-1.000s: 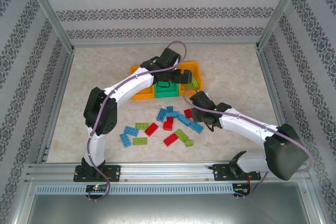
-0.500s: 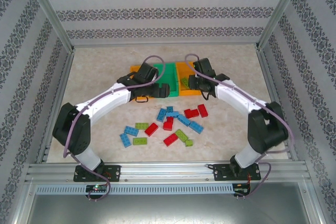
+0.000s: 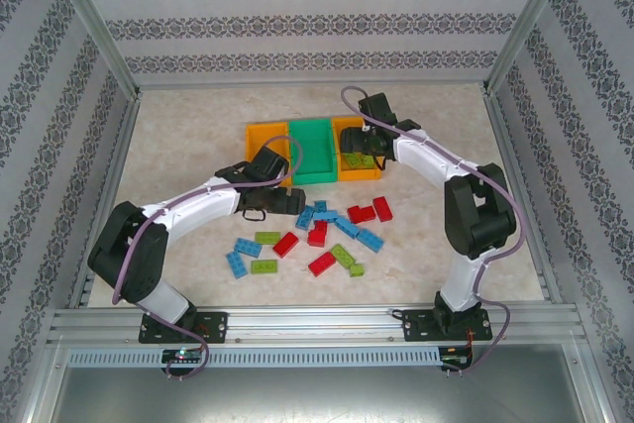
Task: Sort the legos into containers by color
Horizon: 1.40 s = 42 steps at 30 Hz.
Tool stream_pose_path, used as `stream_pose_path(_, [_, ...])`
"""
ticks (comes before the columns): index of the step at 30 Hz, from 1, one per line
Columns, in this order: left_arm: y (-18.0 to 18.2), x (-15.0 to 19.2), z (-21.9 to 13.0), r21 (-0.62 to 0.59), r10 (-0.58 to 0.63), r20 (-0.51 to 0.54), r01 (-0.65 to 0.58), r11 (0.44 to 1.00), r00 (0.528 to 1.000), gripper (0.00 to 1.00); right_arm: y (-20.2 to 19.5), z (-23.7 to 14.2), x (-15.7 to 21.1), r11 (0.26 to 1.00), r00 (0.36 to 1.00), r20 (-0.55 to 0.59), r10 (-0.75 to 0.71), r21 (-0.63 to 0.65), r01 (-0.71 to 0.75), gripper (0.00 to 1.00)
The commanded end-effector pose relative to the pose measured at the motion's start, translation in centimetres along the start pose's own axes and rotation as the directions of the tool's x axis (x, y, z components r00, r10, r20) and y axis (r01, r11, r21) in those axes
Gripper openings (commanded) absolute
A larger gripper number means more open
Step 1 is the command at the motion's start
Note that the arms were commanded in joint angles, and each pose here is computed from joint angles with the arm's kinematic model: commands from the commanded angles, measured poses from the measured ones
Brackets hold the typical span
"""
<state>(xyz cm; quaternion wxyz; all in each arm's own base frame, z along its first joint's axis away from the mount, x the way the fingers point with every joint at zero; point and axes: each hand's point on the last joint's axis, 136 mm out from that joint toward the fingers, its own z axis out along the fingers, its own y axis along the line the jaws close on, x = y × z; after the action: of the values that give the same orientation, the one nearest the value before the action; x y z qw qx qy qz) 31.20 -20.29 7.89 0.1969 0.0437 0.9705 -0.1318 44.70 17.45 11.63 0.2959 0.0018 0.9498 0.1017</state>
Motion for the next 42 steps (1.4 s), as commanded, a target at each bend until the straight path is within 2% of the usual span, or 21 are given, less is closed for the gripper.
stream_pose_path(1, [-0.9,-1.6,-1.2,0.052,-0.005,0.075,0.001,0.999,0.997,1.00,0.4,-3.1,1.0,0.999,0.999,0.013,-0.043,0.001,0.043,0.88])
stream_pose_path(6, [-1.1,-1.4,-0.9,0.069,0.002,0.075,-0.007,0.998,0.997,1.00,-2.8,-4.5,6.0,0.996,0.998,-0.044,-0.047,0.075,0.050,0.89])
stream_pose_path(12, [-1.6,-1.6,-1.1,0.094,0.021,0.087,-0.029,0.995,0.996,1.00,-5.2,-5.7,11.9,0.990,0.969,-0.237,-0.073,0.099,0.099,0.89])
stream_pose_path(17, [-1.7,-1.9,-1.4,0.100,0.033,0.101,-0.043,0.994,0.994,1.00,-5.9,-6.2,15.0,0.983,0.932,-0.351,-0.090,0.118,0.139,0.84])
stream_pose_path(22, [-1.6,-1.7,-1.4,0.100,0.039,0.098,-0.049,0.994,0.994,1.00,-5.5,-6.4,16.8,0.974,0.894,-0.417,-0.161,0.080,0.213,0.78])
stream_pose_path(31, [-1.5,-1.4,-1.0,0.098,0.038,0.087,-0.046,0.994,0.996,1.00,-5.7,-5.3,19.6,0.951,0.809,-0.531,-0.253,0.019,0.310,0.49])
stream_pose_path(34, [-1.6,-1.4,-0.9,0.097,0.038,0.080,-0.046,0.994,0.996,1.00,-5.8,-4.8,20.0,0.949,0.799,-0.544,-0.257,0.014,0.314,0.48])
stream_pose_path(42, [-1.8,-1.5,-0.8,0.105,0.034,0.078,-0.042,0.994,0.996,1.00,-6.4,-3.7,20.0,0.942,0.790,-0.559,-0.253,0.045,0.334,0.55])
